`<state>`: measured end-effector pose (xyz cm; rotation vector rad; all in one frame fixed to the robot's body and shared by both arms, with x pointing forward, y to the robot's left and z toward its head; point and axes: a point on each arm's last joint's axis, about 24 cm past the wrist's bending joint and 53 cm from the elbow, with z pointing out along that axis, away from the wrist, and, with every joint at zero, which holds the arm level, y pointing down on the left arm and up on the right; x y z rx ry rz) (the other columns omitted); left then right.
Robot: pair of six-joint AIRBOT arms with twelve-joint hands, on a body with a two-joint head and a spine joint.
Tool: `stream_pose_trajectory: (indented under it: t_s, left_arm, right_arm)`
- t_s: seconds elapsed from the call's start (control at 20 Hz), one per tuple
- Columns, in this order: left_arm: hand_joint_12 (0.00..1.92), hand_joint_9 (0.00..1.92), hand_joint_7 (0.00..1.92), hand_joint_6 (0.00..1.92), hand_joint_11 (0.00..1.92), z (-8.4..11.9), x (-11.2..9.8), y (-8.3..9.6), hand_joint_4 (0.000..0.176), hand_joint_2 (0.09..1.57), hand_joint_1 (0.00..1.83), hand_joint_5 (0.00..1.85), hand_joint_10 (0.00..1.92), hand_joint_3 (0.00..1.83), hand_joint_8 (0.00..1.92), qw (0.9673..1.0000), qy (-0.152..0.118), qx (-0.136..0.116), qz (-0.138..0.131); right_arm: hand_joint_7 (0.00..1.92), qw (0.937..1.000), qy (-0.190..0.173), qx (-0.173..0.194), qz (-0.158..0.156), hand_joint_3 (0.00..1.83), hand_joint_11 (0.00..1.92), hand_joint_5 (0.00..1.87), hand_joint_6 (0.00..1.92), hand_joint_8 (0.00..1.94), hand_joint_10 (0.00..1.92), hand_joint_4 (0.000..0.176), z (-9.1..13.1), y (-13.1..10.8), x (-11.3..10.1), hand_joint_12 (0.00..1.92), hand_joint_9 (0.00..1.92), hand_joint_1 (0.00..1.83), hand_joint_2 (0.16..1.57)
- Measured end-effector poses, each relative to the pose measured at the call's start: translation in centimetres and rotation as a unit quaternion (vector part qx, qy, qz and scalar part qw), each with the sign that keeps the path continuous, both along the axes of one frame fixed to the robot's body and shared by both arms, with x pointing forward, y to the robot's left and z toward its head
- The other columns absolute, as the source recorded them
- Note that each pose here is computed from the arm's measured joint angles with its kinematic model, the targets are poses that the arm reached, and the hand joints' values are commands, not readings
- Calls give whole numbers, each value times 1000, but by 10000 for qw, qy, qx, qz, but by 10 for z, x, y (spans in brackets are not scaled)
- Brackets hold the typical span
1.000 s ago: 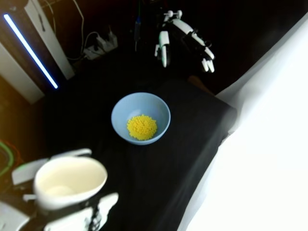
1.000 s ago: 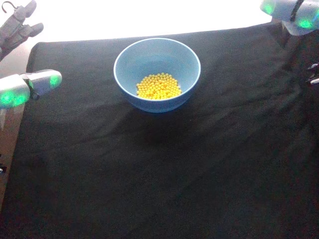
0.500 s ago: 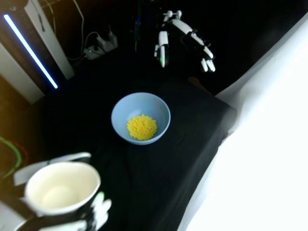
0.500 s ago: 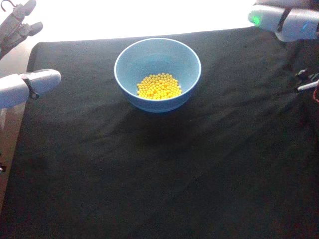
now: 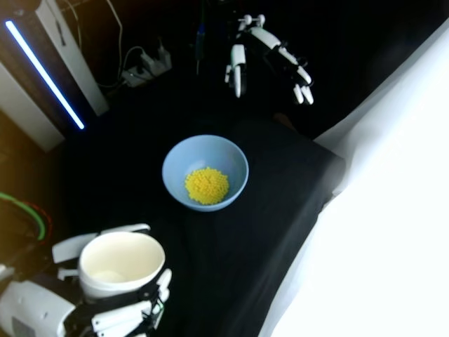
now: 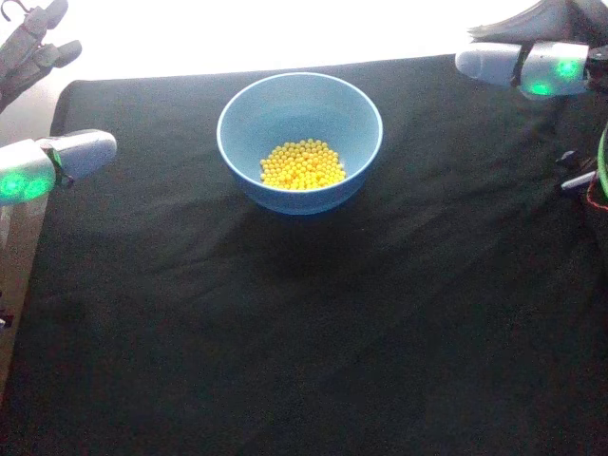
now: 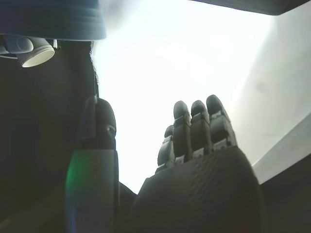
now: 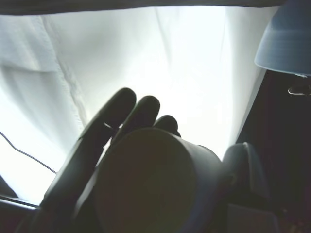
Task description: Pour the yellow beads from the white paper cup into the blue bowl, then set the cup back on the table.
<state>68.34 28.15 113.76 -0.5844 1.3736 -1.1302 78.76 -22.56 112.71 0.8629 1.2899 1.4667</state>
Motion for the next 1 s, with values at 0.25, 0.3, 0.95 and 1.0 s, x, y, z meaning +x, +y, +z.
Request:
stream_pose_trajectory:
  t_s: [0.25, 0.3, 0.95, 1.0]
  left_arm:
    - [386, 190, 331, 2, 0, 0, 0, 0, 109, 1044, 952, 13, 5, 0, 2, 10000, -3, 2, -5]
    - [390, 195, 337, 3, 0, 0, 0, 0, 117, 1043, 951, 17, 6, 0, 4, 10000, -2, 6, -10]
    - [352, 188, 332, 0, 0, 0, 0, 0, 116, 1053, 970, 10, 2, 1, 1, 10000, -1, 4, -7]
    - [357, 190, 329, 0, 0, 0, 0, 0, 117, 1055, 967, 10, 2, 1, 0, 10000, -1, 4, -7]
  right_arm:
    - [1010, 10000, 60, -34, 12, 0, 528, 1006, 50, 0, 1, 0, -5, 1, 0, 799, 950, 945, 927]
    - [980, 10000, 61, -33, 17, 0, 523, 990, 22, 0, 0, 0, -5, 1, 0, 803, 930, 935, 911]
    - [876, 10000, 74, -21, 30, 0, 410, 707, 0, 2, 6, 0, -6, 2, 0, 874, 829, 644, 770]
    - [867, 10000, 74, -21, 30, 0, 458, 637, 0, 1, 3, 0, -6, 2, 0, 823, 833, 582, 759]
